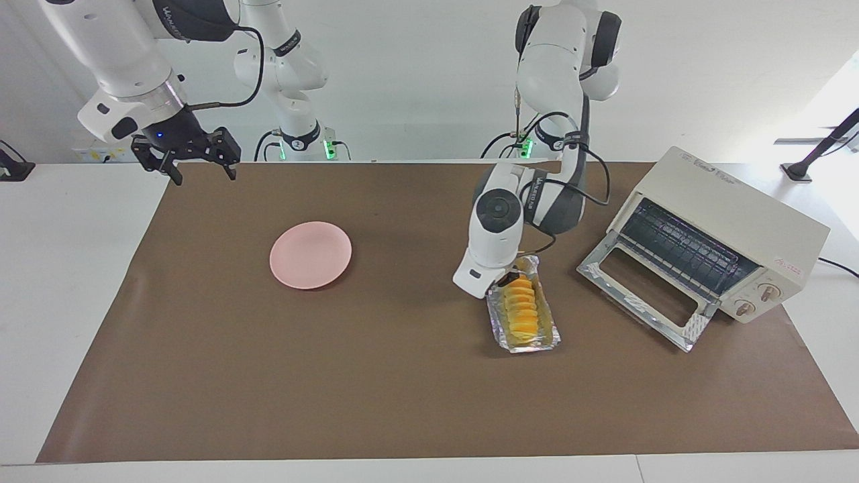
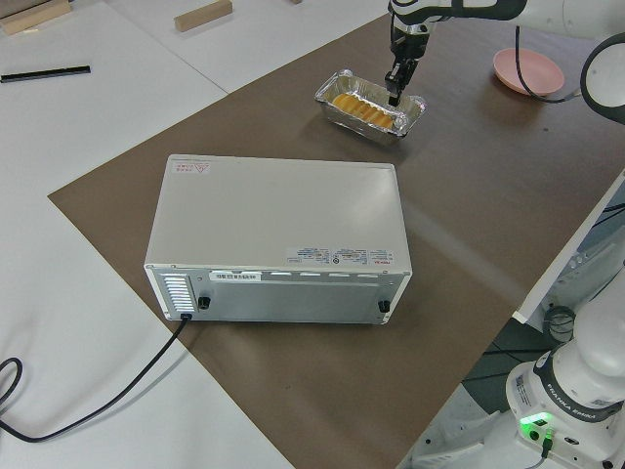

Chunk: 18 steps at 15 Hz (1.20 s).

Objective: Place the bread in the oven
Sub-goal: 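Lift and carry the foil tray with the left gripper to the oven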

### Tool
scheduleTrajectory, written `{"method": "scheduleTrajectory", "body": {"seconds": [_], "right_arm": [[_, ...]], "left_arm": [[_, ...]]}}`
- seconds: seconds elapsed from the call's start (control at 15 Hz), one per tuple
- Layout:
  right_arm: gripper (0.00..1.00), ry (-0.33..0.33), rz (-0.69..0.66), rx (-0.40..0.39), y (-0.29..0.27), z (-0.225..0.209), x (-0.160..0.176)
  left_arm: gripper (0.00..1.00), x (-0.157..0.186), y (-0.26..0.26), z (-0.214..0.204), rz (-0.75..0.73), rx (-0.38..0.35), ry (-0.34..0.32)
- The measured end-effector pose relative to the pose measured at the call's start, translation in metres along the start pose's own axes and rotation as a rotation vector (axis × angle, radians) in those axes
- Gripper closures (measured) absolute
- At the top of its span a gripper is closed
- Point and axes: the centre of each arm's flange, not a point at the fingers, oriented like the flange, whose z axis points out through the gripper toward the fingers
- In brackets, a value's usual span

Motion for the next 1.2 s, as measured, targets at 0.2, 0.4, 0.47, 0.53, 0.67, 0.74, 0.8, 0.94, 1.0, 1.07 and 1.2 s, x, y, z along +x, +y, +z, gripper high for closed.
{"method": "scheduleTrajectory", "body": {"seconds": [0.2, 0.4, 0.47, 0.53, 0.67, 0.74, 0.8, 0.94, 1.0, 1.07, 1.2], "right_arm": [[0.00, 0.000, 0.000, 0.000, 0.000, 0.000, 0.000], [0.00, 0.000, 0.000, 0.000, 0.000, 0.000, 0.000], [0.00, 0.000, 0.000, 0.000, 0.000, 0.000, 0.000], [0.00, 0.000, 0.000, 0.000, 0.000, 0.000, 0.000], [0.00, 0.000, 0.000, 0.000, 0.000, 0.000, 0.000], [0.00, 0.000, 0.000, 0.000, 0.000, 0.000, 0.000], [0.00, 0.000, 0.000, 0.000, 0.000, 0.000, 0.000], [0.00, 0.000, 0.000, 0.000, 0.000, 0.000, 0.000], [0.00, 0.000, 0.000, 0.000, 0.000, 0.000, 0.000], [0.00, 0.000, 0.000, 0.000, 0.000, 0.000, 0.000], [0.00, 0.000, 0.000, 0.000, 0.000, 0.000, 0.000]], "left_arm": [[0.98, 0.028, -0.048, -0.002, -0.123, 0.032, -0.001], [0.98, 0.048, -0.090, -0.002, -0.298, 0.058, -0.008], [0.98, 0.054, -0.104, 0.000, -0.353, 0.065, -0.019], [0.98, 0.060, -0.118, 0.002, -0.394, 0.071, -0.032], [0.98, 0.070, -0.144, 0.005, -0.458, 0.073, -0.048], [0.98, 0.074, -0.156, 0.004, -0.490, 0.067, -0.057], [0.98, 0.077, -0.169, 0.003, -0.528, 0.058, -0.069], [0.98, 0.082, -0.190, 0.000, -0.597, 0.044, -0.099], [0.98, 0.084, -0.200, -0.002, -0.626, 0.044, -0.104], [0.98, 0.086, -0.208, -0.004, -0.647, 0.045, -0.104], [0.98, 0.088, -0.219, -0.007, -0.671, 0.049, -0.107]]}}
